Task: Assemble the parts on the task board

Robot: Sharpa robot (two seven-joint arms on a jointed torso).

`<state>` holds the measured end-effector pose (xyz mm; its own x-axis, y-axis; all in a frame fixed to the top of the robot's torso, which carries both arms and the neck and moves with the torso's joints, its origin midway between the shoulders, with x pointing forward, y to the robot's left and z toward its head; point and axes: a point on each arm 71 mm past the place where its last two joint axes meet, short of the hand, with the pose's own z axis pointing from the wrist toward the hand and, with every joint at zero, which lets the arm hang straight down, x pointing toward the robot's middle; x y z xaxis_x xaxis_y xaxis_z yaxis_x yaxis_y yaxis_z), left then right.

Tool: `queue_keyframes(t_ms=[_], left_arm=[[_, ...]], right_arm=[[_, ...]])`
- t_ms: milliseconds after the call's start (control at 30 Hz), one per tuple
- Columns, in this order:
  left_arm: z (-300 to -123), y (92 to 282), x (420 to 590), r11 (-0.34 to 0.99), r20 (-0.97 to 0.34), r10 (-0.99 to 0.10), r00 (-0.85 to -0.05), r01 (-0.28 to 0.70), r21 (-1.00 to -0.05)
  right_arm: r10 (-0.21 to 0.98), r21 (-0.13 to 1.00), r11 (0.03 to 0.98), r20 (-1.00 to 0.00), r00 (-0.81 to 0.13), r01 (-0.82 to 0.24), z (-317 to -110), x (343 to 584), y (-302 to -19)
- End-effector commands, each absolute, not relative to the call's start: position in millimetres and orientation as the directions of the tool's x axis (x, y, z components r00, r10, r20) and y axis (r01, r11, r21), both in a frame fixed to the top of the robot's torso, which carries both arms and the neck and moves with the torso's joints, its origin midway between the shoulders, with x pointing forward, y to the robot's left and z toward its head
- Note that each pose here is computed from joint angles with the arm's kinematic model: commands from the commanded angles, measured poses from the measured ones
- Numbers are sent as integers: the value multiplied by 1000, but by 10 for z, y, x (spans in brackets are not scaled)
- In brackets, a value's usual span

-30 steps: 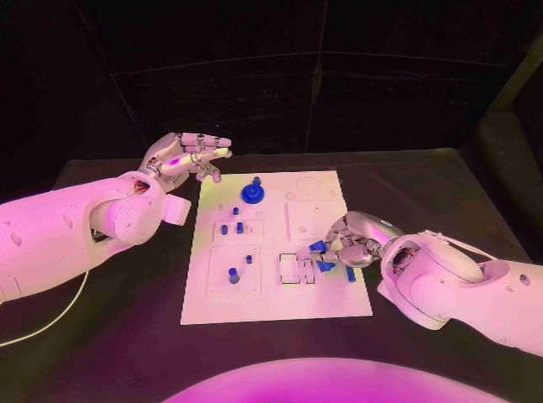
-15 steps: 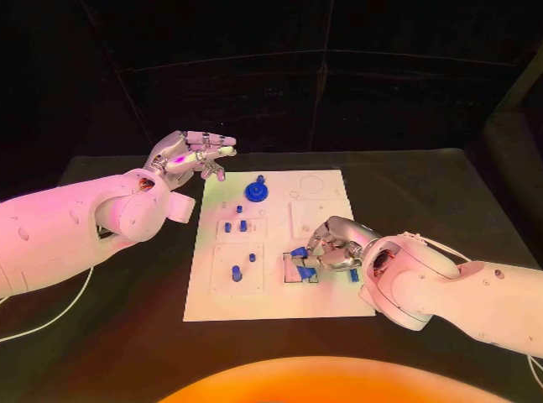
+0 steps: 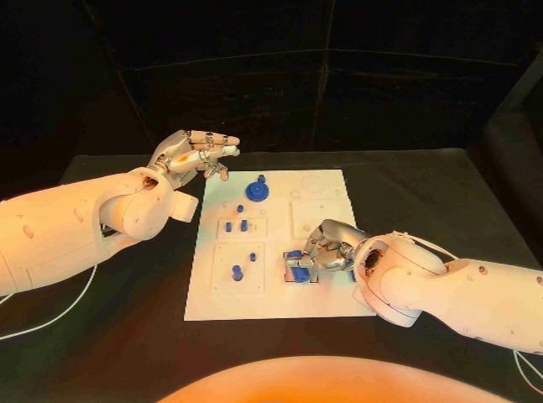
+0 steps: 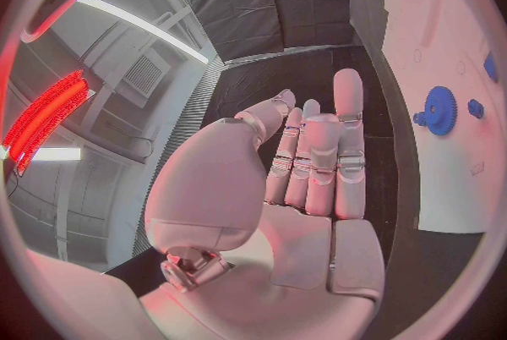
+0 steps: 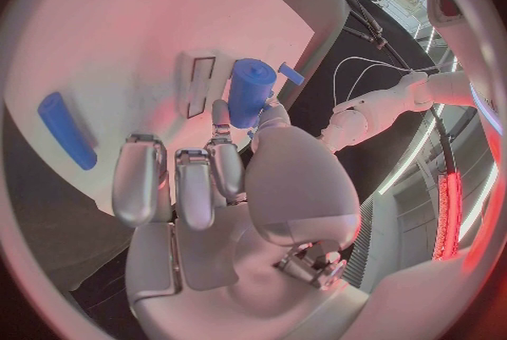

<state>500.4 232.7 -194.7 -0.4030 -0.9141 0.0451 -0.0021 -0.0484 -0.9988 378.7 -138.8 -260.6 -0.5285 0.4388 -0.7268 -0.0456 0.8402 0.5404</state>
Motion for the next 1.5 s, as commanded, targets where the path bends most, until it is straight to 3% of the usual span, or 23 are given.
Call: queue_keyframes(t_ms=[33, 1133, 1500], left_arm=[[-1940, 2319, 5003, -55, 52, -909, -415, -4, -998], [-1942, 2332, 4997, -54, 53, -908, -416, -10, -999], [-1938, 2350, 4990, -52, 51, -910, -411, -8, -999]], right_arm=[[436, 526, 849, -749, -499, -48, -2591, 3814, -1388], [396, 507, 848, -798, -455, -152, -2497, 3767, -1425], [468, 569, 811, -771, -432, -137, -2391, 3679, -1882]])
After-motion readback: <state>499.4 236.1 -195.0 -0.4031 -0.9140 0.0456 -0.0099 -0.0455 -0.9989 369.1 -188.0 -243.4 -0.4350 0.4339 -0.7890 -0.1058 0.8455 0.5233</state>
